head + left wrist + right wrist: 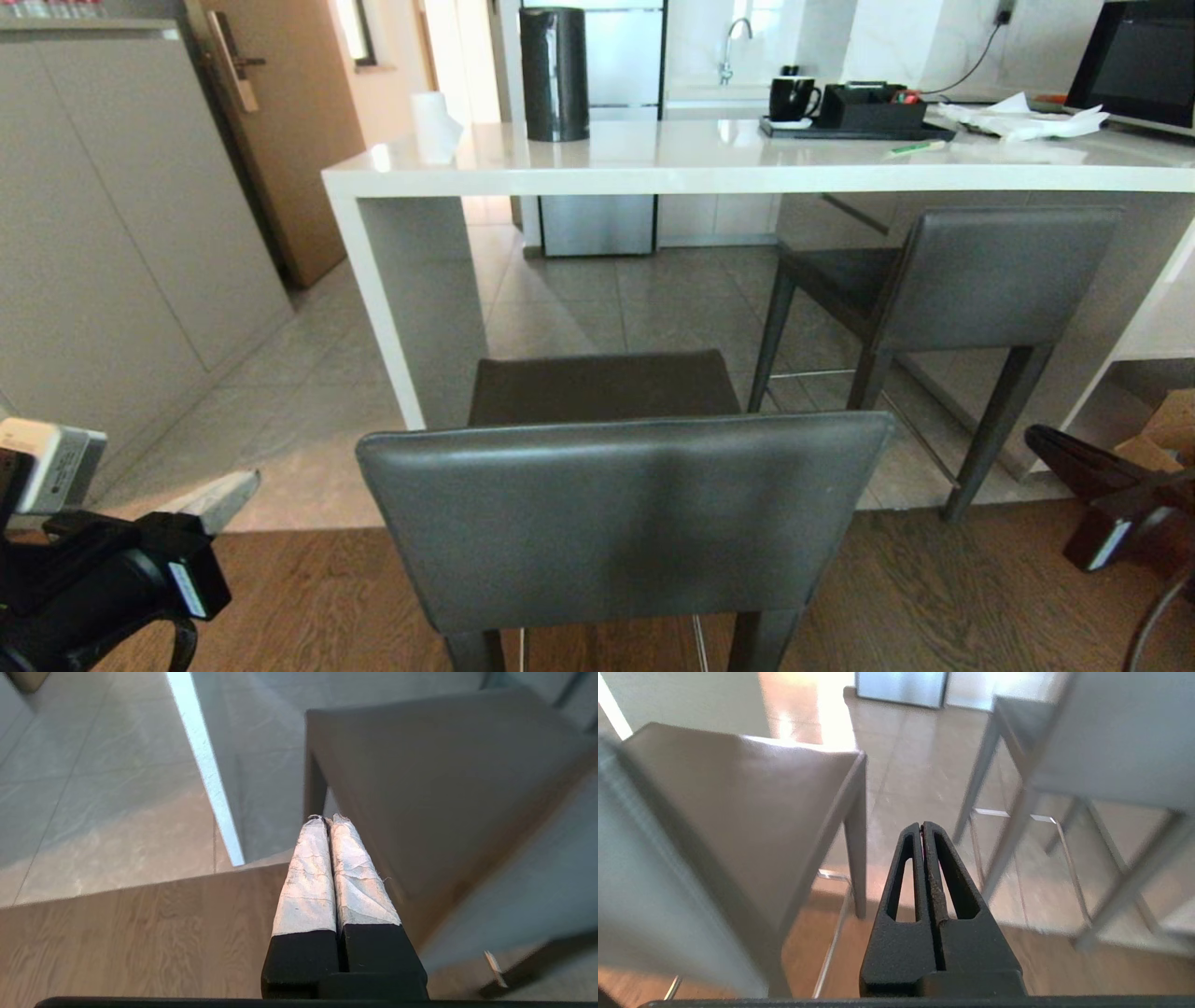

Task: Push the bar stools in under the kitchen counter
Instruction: Push the gray chair back under the dining table

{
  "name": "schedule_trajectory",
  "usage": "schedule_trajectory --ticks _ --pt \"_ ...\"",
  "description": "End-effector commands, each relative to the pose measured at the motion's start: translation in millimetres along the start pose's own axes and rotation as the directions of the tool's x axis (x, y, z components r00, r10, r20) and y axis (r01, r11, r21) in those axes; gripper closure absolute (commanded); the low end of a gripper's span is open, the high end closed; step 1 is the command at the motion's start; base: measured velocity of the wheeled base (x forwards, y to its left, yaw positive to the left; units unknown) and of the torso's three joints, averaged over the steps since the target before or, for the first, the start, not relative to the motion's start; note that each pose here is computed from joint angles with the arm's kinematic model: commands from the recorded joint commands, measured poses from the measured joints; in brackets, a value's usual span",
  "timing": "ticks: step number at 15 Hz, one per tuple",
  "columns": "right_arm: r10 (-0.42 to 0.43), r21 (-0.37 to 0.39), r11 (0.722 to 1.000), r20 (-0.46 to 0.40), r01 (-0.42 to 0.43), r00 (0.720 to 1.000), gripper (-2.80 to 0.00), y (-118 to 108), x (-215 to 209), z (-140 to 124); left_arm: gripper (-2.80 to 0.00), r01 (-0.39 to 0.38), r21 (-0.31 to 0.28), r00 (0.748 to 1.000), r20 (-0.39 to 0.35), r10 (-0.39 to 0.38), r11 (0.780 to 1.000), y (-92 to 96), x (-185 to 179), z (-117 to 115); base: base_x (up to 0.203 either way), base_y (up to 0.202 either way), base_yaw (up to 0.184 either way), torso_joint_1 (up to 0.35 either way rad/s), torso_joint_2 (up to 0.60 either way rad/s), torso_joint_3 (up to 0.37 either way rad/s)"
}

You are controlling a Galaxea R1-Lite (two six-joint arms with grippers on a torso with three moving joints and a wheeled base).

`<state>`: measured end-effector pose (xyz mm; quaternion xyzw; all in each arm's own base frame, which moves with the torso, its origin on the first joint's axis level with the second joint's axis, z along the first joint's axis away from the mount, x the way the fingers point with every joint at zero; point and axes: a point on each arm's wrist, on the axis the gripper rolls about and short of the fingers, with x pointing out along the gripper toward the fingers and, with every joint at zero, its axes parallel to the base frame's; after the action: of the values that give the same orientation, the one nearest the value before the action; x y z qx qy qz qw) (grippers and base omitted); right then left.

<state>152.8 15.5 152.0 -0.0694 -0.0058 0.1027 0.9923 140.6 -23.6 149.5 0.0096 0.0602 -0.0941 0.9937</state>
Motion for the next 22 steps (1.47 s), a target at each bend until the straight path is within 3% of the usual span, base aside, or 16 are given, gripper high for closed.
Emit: schedule_trajectory --ticks 1,3,7,11,13,16,22 --pt "0.048 0.002 0.999 -0.040 -0.048 0.998 0.00 6.4 30.6 -17.3 0.00 -0.011 0.000 0.996 -0.086 0.011 1.000 -0.2 24.5 -14.5 0.000 0.000 0.000 0.000 0.00 0.000" --pt "0.102 -0.005 0.995 -0.002 -0.102 0.995 0.00 16.5 39.8 -12.6 0.00 -0.029 -0.007 0.996 -0.090 0.028 1.000 -2.6 41.5 -18.9 0.000 0.000 0.000 0.000 0.00 0.000" --pt "0.175 -0.010 0.984 0.002 -0.175 0.985 0.00 31.9 52.7 -11.6 0.00 0.014 -0.017 0.999 -0.034 -0.014 1.000 -33.4 56.2 -18.1 0.000 0.000 0.000 0.000 0.00 0.000" --pt "0.244 -0.013 0.970 0.024 -0.244 0.970 0.00 56.9 52.6 -5.6 0.00 0.032 -0.011 0.998 -0.051 -0.032 0.999 -48.1 59.9 -22.1 0.000 0.000 0.000 0.000 0.00 0.000" --pt "0.246 -0.011 0.969 0.054 -0.245 0.968 0.00 64.6 57.3 1.6 0.00 0.032 -0.011 0.998 -0.055 -0.032 0.999 -48.3 60.5 -22.9 0.000 0.000 0.000 0.000 0.00 0.000" --pt "0.248 -0.010 0.969 0.039 -0.248 0.968 0.00 67.3 62.2 -1.3 0.00 0.039 -0.011 0.996 -0.078 -0.040 0.999 -51.6 64.2 -27.7 0.000 0.000 0.000 0.000 0.00 0.000" --pt "0.269 -0.011 0.963 0.008 -0.269 0.963 0.00 70.7 56.6 -7.8 0.00 0.045 -0.022 0.998 -0.050 -0.046 0.999 -65.2 73.7 -21.5 0.000 0.000 0.000 0.000 0.00 0.000"
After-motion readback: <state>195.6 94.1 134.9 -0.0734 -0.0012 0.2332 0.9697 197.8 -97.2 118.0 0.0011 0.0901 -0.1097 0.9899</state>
